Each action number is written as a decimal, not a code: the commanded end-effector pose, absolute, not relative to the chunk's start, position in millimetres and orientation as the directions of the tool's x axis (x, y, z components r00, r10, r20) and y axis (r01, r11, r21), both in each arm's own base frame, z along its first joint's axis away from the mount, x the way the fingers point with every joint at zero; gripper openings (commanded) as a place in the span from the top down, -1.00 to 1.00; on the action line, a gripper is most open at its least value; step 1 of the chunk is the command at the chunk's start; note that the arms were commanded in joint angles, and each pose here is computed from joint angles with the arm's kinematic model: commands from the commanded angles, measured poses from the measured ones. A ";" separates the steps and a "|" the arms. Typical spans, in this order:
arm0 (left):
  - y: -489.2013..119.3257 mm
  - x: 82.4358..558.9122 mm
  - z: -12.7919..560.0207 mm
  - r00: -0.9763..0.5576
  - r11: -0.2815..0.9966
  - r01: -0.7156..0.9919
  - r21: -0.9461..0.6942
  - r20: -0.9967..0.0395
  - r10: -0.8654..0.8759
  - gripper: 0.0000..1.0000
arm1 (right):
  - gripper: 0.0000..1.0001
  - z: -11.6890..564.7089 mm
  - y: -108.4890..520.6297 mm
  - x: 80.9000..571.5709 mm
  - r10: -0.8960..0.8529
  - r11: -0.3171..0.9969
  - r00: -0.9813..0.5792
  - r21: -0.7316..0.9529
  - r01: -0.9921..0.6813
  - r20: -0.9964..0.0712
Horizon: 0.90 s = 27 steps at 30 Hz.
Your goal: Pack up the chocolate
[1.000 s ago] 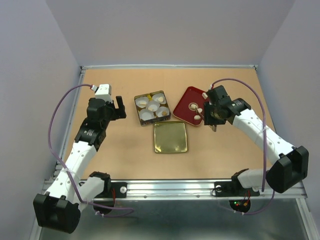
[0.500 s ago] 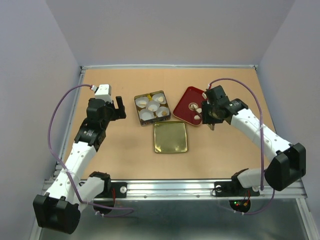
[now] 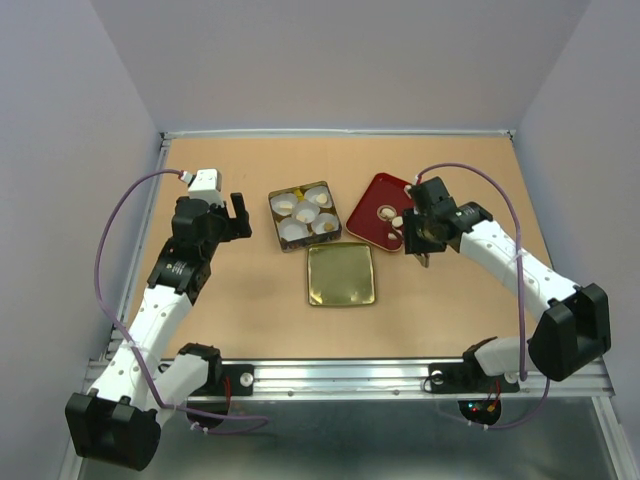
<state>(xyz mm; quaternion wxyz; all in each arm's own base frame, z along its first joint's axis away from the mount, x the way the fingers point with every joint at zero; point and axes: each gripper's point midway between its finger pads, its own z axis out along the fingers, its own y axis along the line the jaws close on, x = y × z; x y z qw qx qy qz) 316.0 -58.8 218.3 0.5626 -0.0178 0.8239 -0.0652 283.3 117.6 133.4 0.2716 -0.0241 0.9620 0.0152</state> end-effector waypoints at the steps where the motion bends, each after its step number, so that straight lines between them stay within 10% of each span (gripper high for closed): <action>1: -57.6 316.4 232.0 -0.323 0.990 0.044 -0.131 -0.940 -0.110 -0.85 | 0.03 137.5 117.3 290.9 -0.040 0.998 -0.827 0.025 -0.065 -0.560; 27: -53.9 310.2 231.2 -0.322 0.991 0.032 -0.127 -0.940 -0.110 -0.85 | 0.31 189.5 123.7 300.7 -0.011 0.992 -0.773 0.092 -0.090 -0.634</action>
